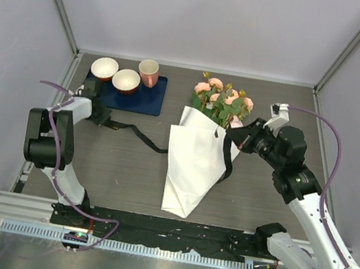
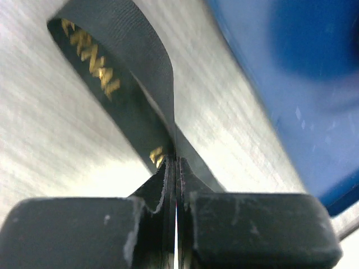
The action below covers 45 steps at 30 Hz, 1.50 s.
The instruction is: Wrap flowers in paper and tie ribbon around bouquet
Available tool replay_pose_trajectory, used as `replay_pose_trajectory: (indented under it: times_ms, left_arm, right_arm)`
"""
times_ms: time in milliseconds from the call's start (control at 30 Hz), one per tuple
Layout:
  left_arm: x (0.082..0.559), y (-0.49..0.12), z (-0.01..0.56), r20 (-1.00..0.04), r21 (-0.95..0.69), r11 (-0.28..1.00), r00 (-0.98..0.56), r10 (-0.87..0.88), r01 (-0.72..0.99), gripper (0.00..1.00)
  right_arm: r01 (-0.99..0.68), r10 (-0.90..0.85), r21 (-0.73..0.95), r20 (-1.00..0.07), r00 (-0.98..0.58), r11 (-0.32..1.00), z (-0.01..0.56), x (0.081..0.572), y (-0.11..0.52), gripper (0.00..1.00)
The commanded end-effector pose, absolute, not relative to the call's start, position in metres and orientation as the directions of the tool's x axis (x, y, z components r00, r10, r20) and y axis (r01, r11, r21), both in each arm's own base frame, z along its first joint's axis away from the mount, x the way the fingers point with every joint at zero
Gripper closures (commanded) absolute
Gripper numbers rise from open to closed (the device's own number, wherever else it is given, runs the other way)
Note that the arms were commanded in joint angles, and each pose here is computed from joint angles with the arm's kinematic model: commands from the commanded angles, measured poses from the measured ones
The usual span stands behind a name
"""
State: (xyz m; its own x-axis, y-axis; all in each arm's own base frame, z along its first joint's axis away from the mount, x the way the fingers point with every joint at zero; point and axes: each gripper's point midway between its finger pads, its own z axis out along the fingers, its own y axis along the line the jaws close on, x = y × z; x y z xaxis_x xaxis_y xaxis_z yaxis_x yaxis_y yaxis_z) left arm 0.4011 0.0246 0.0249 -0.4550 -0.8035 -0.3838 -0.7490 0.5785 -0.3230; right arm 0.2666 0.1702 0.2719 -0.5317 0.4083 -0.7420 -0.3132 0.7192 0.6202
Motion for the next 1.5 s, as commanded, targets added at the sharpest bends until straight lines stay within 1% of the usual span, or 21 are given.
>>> replay_pose_trajectory:
  times_ms: [0, 67, 100, 167, 300, 333, 500, 567, 633, 667, 800, 1033, 1100, 1133, 1167, 1200, 1300, 1333, 1367, 1433, 1467]
  left_arm:
    - [0.38, 0.008, 0.069, -0.448, -0.392, 0.594, -0.418, -0.79, -0.703, 1.0]
    - [0.364, -0.004, 0.074, -0.455, -0.402, 0.6, -0.418, -0.787, -0.691, 1.0]
    - [0.359, -0.003, 0.093, -0.479, -0.435, 0.595, -0.386, -0.788, -0.676, 1.0]
    - [0.336, -0.021, 0.094, -0.473, -0.412, 0.615, -0.419, -0.775, -0.672, 1.0]
    - [0.297, -0.044, 0.102, -0.469, -0.425, 0.629, -0.435, -0.768, -0.651, 1.0]
    - [0.291, -0.042, 0.116, -0.492, -0.452, 0.626, -0.408, -0.769, -0.635, 1.0]
    - [0.253, -0.048, 0.125, -0.512, -0.453, 0.657, -0.427, -0.745, -0.603, 1.0]
    - [0.245, -0.058, 0.128, -0.494, -0.495, 0.665, -0.45, -0.745, -0.559, 1.0]
    - [0.24, -0.068, 0.128, -0.483, -0.507, 0.689, -0.492, -0.724, -0.517, 1.0]
    - [0.238, -0.072, 0.129, -0.48, -0.51, 0.7, -0.51, -0.714, -0.5, 1.0]
    - [0.228, -0.103, 0.132, -0.452, -0.542, 0.738, -0.6, -0.66, -0.402, 1.0]
    - [0.224, -0.146, 0.161, -0.499, -0.563, 0.796, -0.676, -0.543, -0.223, 1.0]
    - [0.227, -0.154, 0.17, -0.516, -0.581, 0.793, -0.67, -0.533, -0.183, 1.0]
    - [0.228, -0.158, 0.17, -0.51, -0.591, 0.789, -0.679, -0.528, -0.169, 1.0]
    - [0.229, -0.163, 0.171, -0.507, -0.599, 0.786, -0.686, -0.522, -0.155, 1.0]
    - [0.232, -0.167, 0.175, -0.512, -0.606, 0.784, -0.69, -0.512, -0.132, 1.0]
    - [0.24, -0.182, 0.184, -0.521, -0.611, 0.789, -0.717, -0.464, -0.066, 1.0]
    - [0.244, -0.187, 0.188, -0.528, -0.613, 0.789, -0.721, -0.449, -0.042, 1.0]
    - [0.246, -0.195, 0.187, -0.519, -0.612, 0.79, -0.745, -0.419, -0.018, 1.0]
    - [0.256, -0.209, 0.205, -0.54, -0.621, 0.783, -0.749, -0.383, 0.047, 1.0]
    - [0.264, -0.218, 0.204, -0.534, -0.621, 0.781, -0.763, -0.365, 0.061, 1.0]
  right_arm:
    - [-0.463, 0.424, 0.66, -0.743, -0.517, 0.592, 0.32, 0.265, 0.219, 1.0]
    - [-0.499, 0.438, 0.667, -0.743, -0.506, 0.554, 0.329, 0.266, 0.24, 1.0]
    - [-0.512, 0.432, 0.663, -0.746, -0.507, 0.546, 0.331, 0.268, 0.262, 1.0]
    - [-0.522, 0.433, 0.657, -0.752, -0.497, 0.543, 0.335, 0.271, 0.282, 1.0]
    - [-0.562, 0.348, 0.627, -0.774, -0.53, 0.539, 0.318, 0.274, 0.342, 1.0]
    - [-0.559, 0.302, 0.618, -0.774, -0.556, 0.553, 0.296, 0.274, 0.362, 1.0]
    - [-0.567, 0.261, 0.608, -0.775, -0.575, 0.556, 0.265, 0.296, 0.405, 1.0]
    - [-0.561, 0.218, 0.59, -0.777, -0.591, 0.581, 0.237, 0.305, 0.419, 1.0]
    - [-0.572, 0.208, 0.58, -0.784, -0.584, 0.581, 0.232, 0.313, 0.429, 1.0]
    - [-0.558, 0.176, 0.571, -0.777, -0.604, 0.603, 0.209, 0.319, 0.436, 1.0]
    - [-0.568, 0.131, 0.542, -0.785, -0.606, 0.62, 0.187, 0.34, 0.461, 1.0]
    - [-0.588, 0.023, 0.545, -0.745, -0.666, 0.598, 0.146, 0.346, 0.495, 1.0]
    - [-0.59, 0.009, 0.545, -0.739, -0.674, 0.596, 0.15, 0.345, 0.496, 0.93]
    - [-0.583, 0.005, 0.54, -0.736, -0.677, 0.607, 0.155, 0.344, 0.49, 0.77]
    - [-0.582, 0.003, 0.539, -0.735, -0.678, 0.609, 0.158, 0.344, 0.486, 0.69]
    - [-0.573, -0.001, 0.54, -0.727, -0.687, 0.616, 0.159, 0.342, 0.478, 0.54]
    - [-0.53, 0.026, 0.562, -0.702, -0.712, 0.635, 0.176, 0.343, 0.44, 0.37]
    - [-0.519, 0.033, 0.567, -0.695, -0.718, 0.639, 0.179, 0.343, 0.428, 0.34]
    - [-0.511, 0.084, 0.577, -0.711, -0.698, 0.637, 0.206, 0.351, 0.405, 0.32]
    - [-0.473, 0.084, 0.578, -0.687, -0.721, 0.665, 0.202, 0.349, 0.371, 0.3]
    - [-0.463, 0.115, 0.568, -0.707, -0.698, 0.68, 0.219, 0.354, 0.347, 0.29]
